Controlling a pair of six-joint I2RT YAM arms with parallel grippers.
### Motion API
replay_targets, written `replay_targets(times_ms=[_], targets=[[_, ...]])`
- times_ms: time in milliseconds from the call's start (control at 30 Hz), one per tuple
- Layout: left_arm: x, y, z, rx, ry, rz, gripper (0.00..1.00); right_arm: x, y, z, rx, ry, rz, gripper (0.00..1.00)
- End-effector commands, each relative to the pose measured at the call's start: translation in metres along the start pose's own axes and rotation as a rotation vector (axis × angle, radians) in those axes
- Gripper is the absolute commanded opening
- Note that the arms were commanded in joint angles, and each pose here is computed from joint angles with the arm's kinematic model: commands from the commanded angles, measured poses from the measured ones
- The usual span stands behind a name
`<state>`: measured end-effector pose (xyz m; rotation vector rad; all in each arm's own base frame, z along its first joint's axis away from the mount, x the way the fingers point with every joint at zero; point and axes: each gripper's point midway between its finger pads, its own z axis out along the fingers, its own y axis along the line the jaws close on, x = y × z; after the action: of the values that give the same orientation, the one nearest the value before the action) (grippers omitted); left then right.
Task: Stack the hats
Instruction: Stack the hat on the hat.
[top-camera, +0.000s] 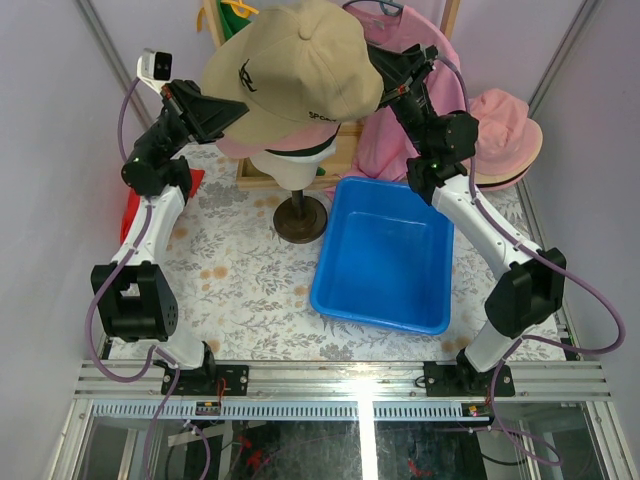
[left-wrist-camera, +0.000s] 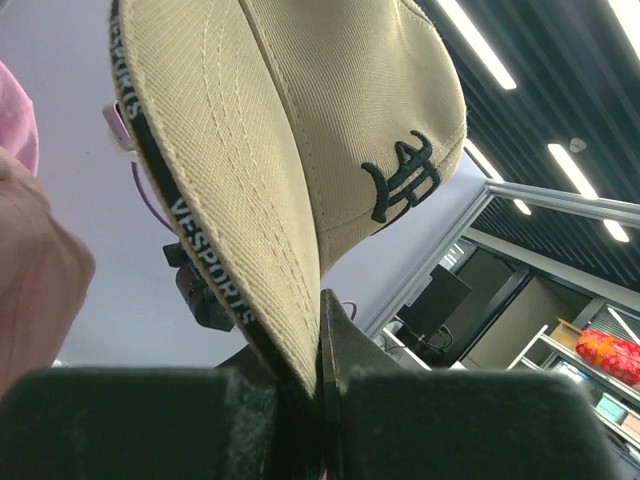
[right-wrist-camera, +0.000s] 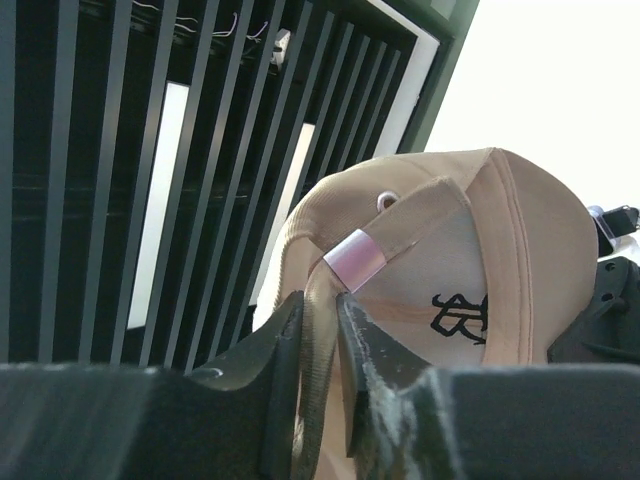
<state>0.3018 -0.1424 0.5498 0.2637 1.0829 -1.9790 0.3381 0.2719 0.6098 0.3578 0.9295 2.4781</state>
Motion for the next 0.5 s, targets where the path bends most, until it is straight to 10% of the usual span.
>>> replay_targets(times_ms=[0,467], targets=[[-0.007,-0.032,-0.008,0.05,-0.035,-0.269,0.0,0.01,0.025,-0.001,-0.062,0.045,-0.047,0.21],[-0.05,-0.02,-0.037,0.107,-0.241,-0.349,0.0,-0.017,-0.011,0.002,0.054,0.011,-0.19,0.06]])
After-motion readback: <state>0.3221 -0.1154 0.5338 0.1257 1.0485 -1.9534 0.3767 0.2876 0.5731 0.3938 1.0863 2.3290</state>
